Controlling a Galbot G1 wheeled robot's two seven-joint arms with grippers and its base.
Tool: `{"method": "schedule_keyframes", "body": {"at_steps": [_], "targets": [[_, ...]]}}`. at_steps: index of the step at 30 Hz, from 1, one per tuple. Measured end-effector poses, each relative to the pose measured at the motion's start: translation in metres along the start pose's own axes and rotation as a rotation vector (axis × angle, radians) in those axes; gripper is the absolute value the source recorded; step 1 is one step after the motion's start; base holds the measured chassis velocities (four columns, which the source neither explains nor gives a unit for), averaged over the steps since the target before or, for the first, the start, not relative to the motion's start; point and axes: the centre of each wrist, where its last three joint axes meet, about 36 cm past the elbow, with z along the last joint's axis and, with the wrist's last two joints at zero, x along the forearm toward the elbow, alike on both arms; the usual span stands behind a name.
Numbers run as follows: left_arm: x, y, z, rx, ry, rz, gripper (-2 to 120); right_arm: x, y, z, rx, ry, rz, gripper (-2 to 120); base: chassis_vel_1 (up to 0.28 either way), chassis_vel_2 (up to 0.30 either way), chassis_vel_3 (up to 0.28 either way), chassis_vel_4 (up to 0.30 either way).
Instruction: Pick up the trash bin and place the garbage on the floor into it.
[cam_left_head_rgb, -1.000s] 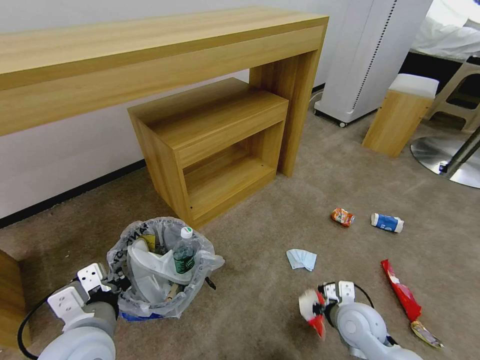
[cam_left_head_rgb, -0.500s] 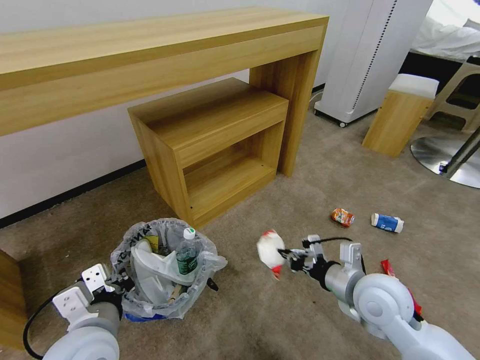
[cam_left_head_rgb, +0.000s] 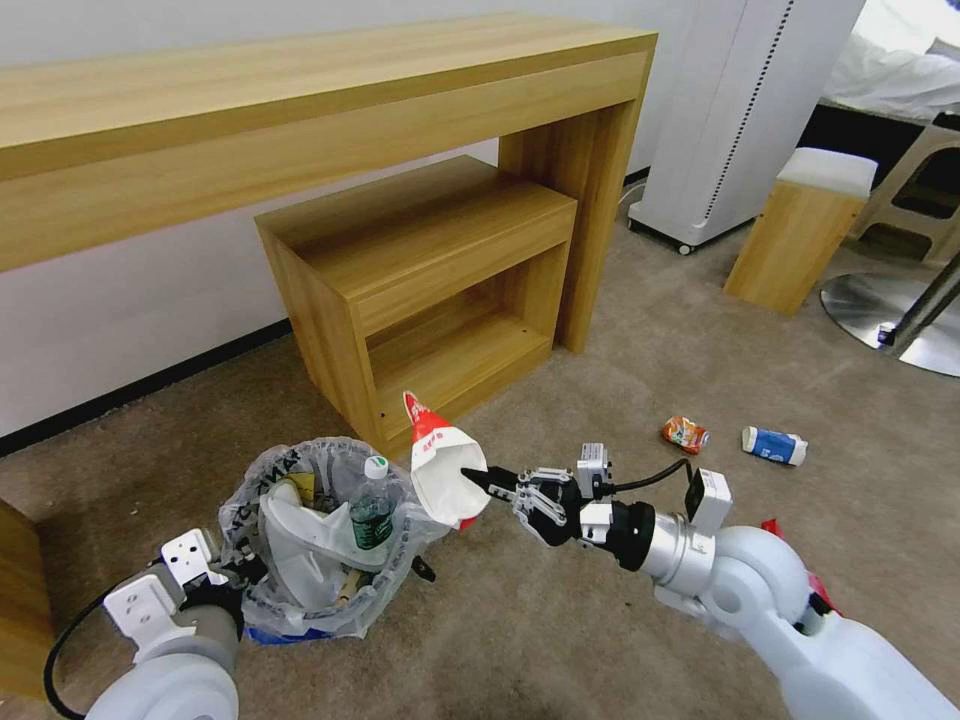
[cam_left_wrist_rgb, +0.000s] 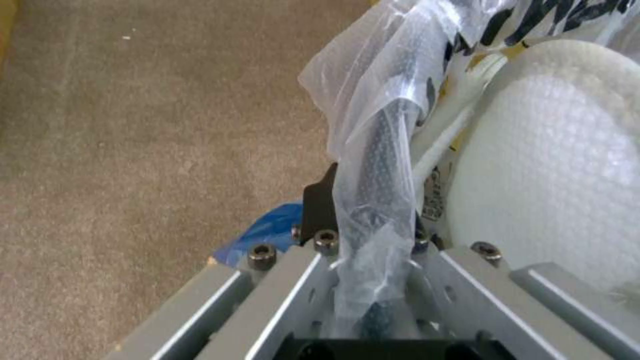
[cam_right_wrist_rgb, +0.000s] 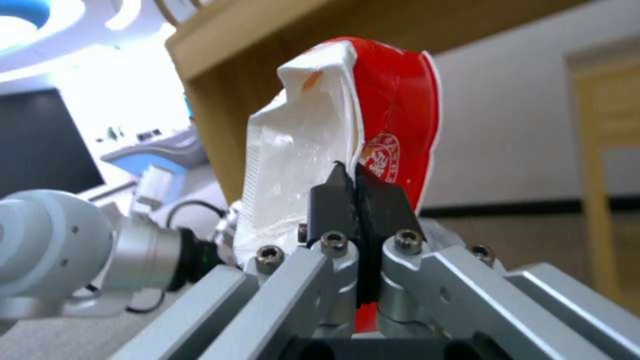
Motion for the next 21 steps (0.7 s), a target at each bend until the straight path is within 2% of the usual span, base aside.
{"method": "schedule_keyframes", "body": {"at_steps": [4,6,14,21], "targets": [[0.002,-0.001,0.001,-0.002,0.001,0.003,0,-0.009,-0.006,0.008,0.018,-0.009,-0.040,0,0.000,0.000,0.000,0.000],[0.007,-0.002,0.002,-0.004,0.004,0.007,0,-0.018,-0.019,0.020,0.026,-0.013,-0.060,0,0.000,0.000,0.000,0.000],[0.020,-0.003,0.000,-0.004,-0.001,0.019,0,-0.046,-0.041,0.053,0.001,0.021,-0.131,0,0.000,0.000,0.000,0.000],[0.024,-0.002,-0.002,-0.007,-0.005,0.017,0,-0.058,-0.046,0.063,-0.002,0.038,-0.174,0,0.000,0.000,0.000,0.000]]}}
